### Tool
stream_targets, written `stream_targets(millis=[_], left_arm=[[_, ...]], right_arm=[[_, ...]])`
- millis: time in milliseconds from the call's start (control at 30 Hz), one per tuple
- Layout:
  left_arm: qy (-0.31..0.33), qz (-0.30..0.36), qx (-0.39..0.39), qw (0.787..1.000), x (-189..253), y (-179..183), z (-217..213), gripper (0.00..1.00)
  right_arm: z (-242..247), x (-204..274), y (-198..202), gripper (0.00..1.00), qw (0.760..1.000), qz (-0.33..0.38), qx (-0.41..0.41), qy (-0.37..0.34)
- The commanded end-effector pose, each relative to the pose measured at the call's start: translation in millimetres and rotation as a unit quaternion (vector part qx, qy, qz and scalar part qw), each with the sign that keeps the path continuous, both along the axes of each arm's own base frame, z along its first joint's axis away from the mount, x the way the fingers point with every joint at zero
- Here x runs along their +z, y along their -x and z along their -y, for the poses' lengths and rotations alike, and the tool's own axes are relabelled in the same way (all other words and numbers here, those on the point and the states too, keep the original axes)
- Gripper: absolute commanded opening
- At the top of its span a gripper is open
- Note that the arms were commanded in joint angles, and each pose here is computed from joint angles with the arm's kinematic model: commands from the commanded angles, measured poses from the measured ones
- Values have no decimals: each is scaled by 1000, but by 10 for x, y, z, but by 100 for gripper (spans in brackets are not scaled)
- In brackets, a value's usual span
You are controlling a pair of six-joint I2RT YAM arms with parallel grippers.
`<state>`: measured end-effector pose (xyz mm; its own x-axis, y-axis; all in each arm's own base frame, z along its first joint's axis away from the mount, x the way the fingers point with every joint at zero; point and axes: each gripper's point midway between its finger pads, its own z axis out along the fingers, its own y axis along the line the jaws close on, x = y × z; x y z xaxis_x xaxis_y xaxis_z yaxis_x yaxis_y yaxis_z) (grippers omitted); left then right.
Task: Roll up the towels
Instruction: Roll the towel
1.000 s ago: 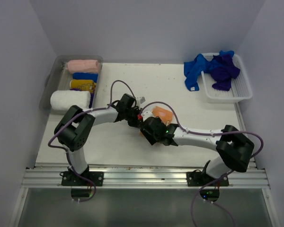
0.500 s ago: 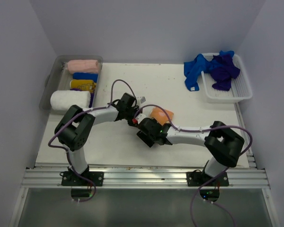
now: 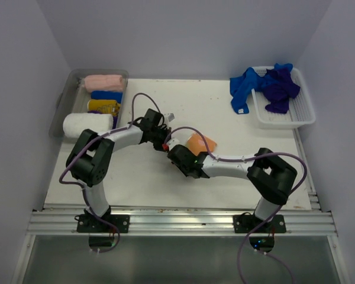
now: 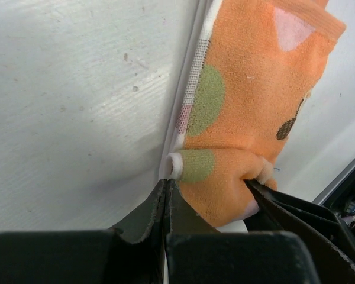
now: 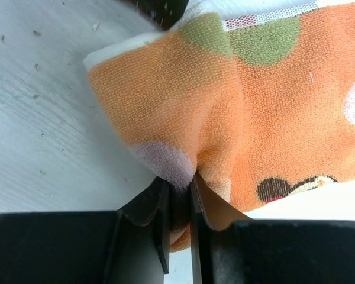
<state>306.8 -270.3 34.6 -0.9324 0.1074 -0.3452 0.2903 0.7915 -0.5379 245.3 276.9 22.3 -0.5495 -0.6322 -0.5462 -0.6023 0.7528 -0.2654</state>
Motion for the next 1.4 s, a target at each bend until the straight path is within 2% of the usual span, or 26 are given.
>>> stream_targets(millis=[0, 133, 267, 367, 400, 467, 500, 533, 633, 767, 1133, 1267, 1367], left_arm=[[10, 34, 5, 999, 237, -221, -37, 1], [5, 44, 26, 999, 407, -313, -158, 6], [0, 51, 75, 996, 638, -440, -445, 13], [1, 66, 98, 993, 812, -458, -573, 31], [4, 71, 103, 992, 877, -430, -588, 49], [6, 66, 108, 992, 868, -364, -612, 62], [11, 72, 109, 991, 910, -340, -616, 72], [19, 68, 106, 992, 909, -293, -596, 75], [47, 42, 98, 993, 801, -107, -547, 83], [85, 1, 100, 991, 597, 144, -449, 89], [99, -42, 119, 987, 293, 183, -208, 92], [82, -68, 125, 986, 145, 256, -135, 88], [71, -80, 128, 986, 67, 283, -93, 80]], right_arm=[[-53, -108, 209, 13, 998, -56, 1, -15], [-204, 33, 205, 13, 994, -83, -18, -69], [-330, 133, 233, 12, 975, -157, -30, -152], [-366, 174, 210, 12, 962, -194, -40, -186], [-426, 201, 277, 12, 952, -225, -29, -206], [-413, 191, 237, 11, 937, -260, -48, -227], [-429, 204, 234, 11, 931, -273, -50, -238], [-458, 235, 257, 11, 917, -297, -49, -261], [-491, 287, 309, 11, 896, -329, -49, -293], [-469, 281, 296, 11, 893, -332, -54, -300], [-398, 182, 273, 11, 901, -322, -63, -285], [-363, 143, 242, 11, 905, -314, -73, -276], [-325, 120, 222, 11, 910, -306, -79, -269]])
